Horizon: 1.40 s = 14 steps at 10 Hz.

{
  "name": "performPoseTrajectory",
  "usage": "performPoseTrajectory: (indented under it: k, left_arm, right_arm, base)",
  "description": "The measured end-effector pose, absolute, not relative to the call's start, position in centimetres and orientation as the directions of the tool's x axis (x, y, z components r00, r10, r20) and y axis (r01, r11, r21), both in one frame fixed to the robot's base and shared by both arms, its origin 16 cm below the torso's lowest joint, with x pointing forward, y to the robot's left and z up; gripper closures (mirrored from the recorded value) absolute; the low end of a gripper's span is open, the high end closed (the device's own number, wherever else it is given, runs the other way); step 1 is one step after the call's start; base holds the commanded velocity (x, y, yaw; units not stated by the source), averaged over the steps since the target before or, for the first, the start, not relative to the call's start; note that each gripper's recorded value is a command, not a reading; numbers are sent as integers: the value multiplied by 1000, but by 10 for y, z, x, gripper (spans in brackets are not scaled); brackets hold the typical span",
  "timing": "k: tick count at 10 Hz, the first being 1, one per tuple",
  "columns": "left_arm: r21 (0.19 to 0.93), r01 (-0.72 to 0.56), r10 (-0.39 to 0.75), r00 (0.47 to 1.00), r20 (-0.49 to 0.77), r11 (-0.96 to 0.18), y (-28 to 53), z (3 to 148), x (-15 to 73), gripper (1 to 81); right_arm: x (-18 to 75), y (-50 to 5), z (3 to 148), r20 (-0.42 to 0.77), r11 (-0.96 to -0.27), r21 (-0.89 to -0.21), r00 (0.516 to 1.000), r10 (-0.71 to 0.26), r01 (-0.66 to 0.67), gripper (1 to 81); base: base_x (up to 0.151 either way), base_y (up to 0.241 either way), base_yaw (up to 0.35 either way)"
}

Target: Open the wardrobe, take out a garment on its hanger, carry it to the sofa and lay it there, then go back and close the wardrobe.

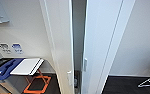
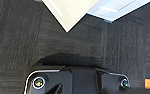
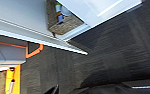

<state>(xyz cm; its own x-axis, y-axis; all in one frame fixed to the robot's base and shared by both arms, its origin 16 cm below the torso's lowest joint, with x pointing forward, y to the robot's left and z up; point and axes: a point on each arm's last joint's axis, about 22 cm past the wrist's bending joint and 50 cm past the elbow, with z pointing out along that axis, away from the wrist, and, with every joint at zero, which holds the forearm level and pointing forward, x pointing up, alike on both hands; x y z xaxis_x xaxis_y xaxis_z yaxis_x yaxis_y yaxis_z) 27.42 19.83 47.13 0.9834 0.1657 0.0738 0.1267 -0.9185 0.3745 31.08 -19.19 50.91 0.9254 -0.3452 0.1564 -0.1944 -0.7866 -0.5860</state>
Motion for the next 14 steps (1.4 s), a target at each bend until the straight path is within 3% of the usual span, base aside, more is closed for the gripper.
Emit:
performPoseTrajectory:
  k: [1,4,7,10,14]
  left_arm:
    - [347,134,160,986,48,-928,215,454,226,10]
    - [273,114,114,993,-18,-955,255,422,76,10]
    - [286,24,17,999,-28,-958,236,418,-13,10]
    - [366,-79,-78,997,16,-927,178,423,-44,10]
    - [388,-98,-97,995,23,-916,149,425,-48,10]
  right_arm:
    - [288,-215,491,152,-823,-530,932,-330,-205,10]
    - [210,-219,446,121,-883,-429,957,-265,-191,10]
    - [68,-244,416,1,-938,-297,982,-190,-181,10]
    - [-55,-160,426,-110,-917,-386,992,-65,-103,10]
    - [-115,-155,434,-148,-919,-392,989,15,-45,10]
  base:
    - [0,0,0]
    - [0,0,0]
    - [0,0,0]
    - [0,0,0]
    - [0,0,0]
